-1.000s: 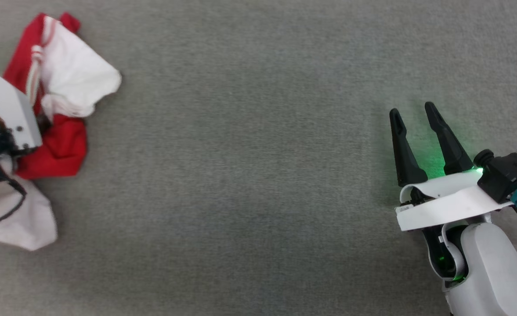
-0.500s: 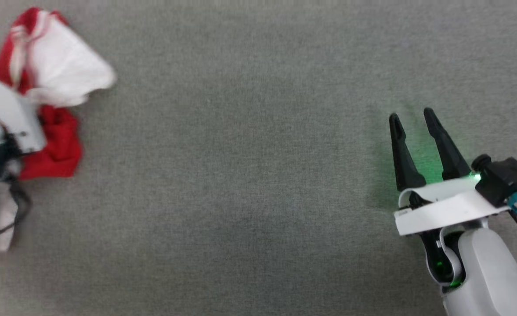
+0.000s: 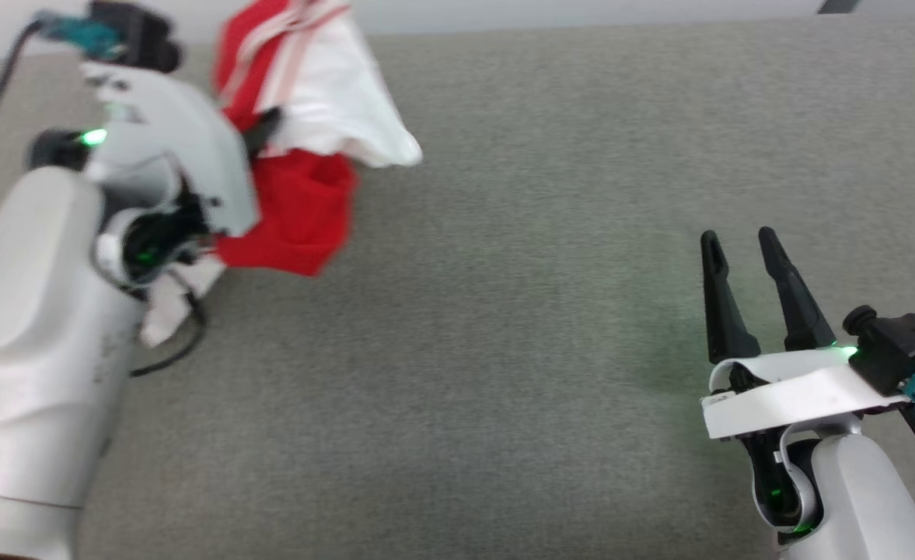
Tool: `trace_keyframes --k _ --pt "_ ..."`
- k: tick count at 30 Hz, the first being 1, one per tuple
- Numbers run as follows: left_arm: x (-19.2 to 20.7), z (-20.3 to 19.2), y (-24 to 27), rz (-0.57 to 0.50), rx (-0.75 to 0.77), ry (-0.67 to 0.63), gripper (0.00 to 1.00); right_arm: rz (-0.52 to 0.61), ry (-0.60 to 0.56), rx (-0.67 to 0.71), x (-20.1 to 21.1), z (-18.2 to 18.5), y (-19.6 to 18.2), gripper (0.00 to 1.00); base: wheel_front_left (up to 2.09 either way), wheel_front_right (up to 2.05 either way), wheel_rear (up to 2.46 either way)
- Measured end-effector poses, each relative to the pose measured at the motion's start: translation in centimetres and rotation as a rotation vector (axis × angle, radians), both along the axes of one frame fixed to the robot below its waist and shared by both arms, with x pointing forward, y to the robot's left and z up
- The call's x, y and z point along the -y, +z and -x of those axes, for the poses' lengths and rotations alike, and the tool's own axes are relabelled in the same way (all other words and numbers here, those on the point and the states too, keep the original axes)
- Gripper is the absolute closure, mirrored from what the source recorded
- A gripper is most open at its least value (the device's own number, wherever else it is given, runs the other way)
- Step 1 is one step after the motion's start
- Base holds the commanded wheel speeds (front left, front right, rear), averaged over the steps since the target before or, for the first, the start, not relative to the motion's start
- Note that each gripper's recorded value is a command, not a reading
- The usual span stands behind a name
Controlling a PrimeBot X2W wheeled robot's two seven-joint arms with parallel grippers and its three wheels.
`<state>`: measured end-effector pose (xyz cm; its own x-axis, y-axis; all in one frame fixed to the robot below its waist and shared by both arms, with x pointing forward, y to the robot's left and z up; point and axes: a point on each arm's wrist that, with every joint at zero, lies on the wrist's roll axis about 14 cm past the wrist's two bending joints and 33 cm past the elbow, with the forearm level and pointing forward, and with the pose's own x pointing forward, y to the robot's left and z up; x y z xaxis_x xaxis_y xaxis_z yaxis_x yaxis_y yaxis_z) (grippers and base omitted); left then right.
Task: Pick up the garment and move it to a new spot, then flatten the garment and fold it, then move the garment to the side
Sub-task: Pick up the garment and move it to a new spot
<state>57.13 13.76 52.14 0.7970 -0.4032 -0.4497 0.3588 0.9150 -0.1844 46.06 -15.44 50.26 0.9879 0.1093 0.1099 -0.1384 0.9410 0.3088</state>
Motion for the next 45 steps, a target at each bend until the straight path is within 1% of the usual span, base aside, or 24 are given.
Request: trace_keyframes --k 2,8,10,15,16,18,20,25,27,30,35,40,41,42,43,44,45 --pt "3.7 0.5 1.0 0.041 -0.001 -0.098 1.0 -0.01 -0.032 0.005 1.1 0.4 0.3 0.0 0.0 0.0 0.0" --pt "14.6 3.4 2.1 0.069 -0.041 -0.405 1.0 -0.051 -0.151 0.007 5.2 1.8 0.7 0.0 0.0 0.0 0.0" --pt "17.7 4.8 1.2 0.062 -0.079 -0.495 1.0 -0.074 -0.192 0.006 6.6 2.4 0.7 0.0 0.0 0.0 0.0" --pt "23.7 8.0 -2.7 0.007 -0.198 -0.68 1.0 -0.11 -0.298 0.0 10.2 4.2 0.7 0.0 0.0 0.0 0.0" --pt "24.8 8.6 -3.3 0.007 -0.217 -0.712 1.0 -0.114 -0.315 -0.002 10.8 4.5 0.7 0.0 0.0 0.0 0.0" --pt "26.8 9.3 -4.2 0.042 -0.253 -0.75 1.0 -0.13 -0.353 -0.009 12.0 5.3 0.5 0.0 0.0 0.0 0.0" --pt "28.0 9.5 -5.6 0.017 -0.273 -0.775 1.0 -0.131 -0.387 -0.019 13.0 6.2 0.3 0.0 0.0 0.0 0.0" --pt "28.2 8.7 -10.6 -0.137 -0.34 -0.793 1.0 -0.131 -0.475 -0.045 15.4 8.6 -0.1 0.0 0.0 0.0 0.0" --pt "28.6 8.7 -11.9 -0.198 -0.349 -0.823 1.0 -0.122 -0.513 -0.05 16.5 9.7 -0.1 0.0 0.0 0.0 0.0" --pt "29.2 8.8 -13.0 -0.252 -0.365 -0.855 1.0 -0.109 -0.553 -0.057 17.5 10.8 -0.1 0.0 0.0 0.0 0.0" --pt "29.3 8.8 -14.5 -0.36 -0.349 -0.913 1.0 -0.094 -0.569 -0.065 17.9 11.1 -0.2 0.0 0.0 0.0 0.0" --pt "29.4 8.6 -15.1 -0.39 -0.323 -0.942 1.0 -0.081 -0.553 -0.076 17.5 10.7 -0.4 0.0 0.0 0.0 0.0" --pt "29.4 8.5 -15.1 -0.383 -0.316 -0.94 0.93 -0.081 -0.55 -0.075 17.4 10.6 -0.4 0.0 0.0 0.0 0.0" --pt "29.4 8.4 -15.2 -0.386 -0.31 -0.941 0.72 -0.08 -0.546 -0.074 17.3 10.5 -0.4 0.0 0.0 0.0 0.0" --pt "29.4 8.4 -15.0 -0.387 -0.3 -0.942 0.56 -0.079 -0.543 -0.07 17.3 10.5 -0.2 0.0 0.0 0.0 0.0" --pt "29.5 8.3 -14.9 -0.378 -0.285 -0.941 0.08 -0.072 -0.543 -0.07 17.3 10.4 -0.2 0.0 0.0 0.0 0.0" --pt "29.6 8.2 -14.7 -0.361 -0.271 -0.934 0.08 -0.067 -0.539 -0.07 17.3 10.3 -0.2 0.0 0.0 0.0 0.0"
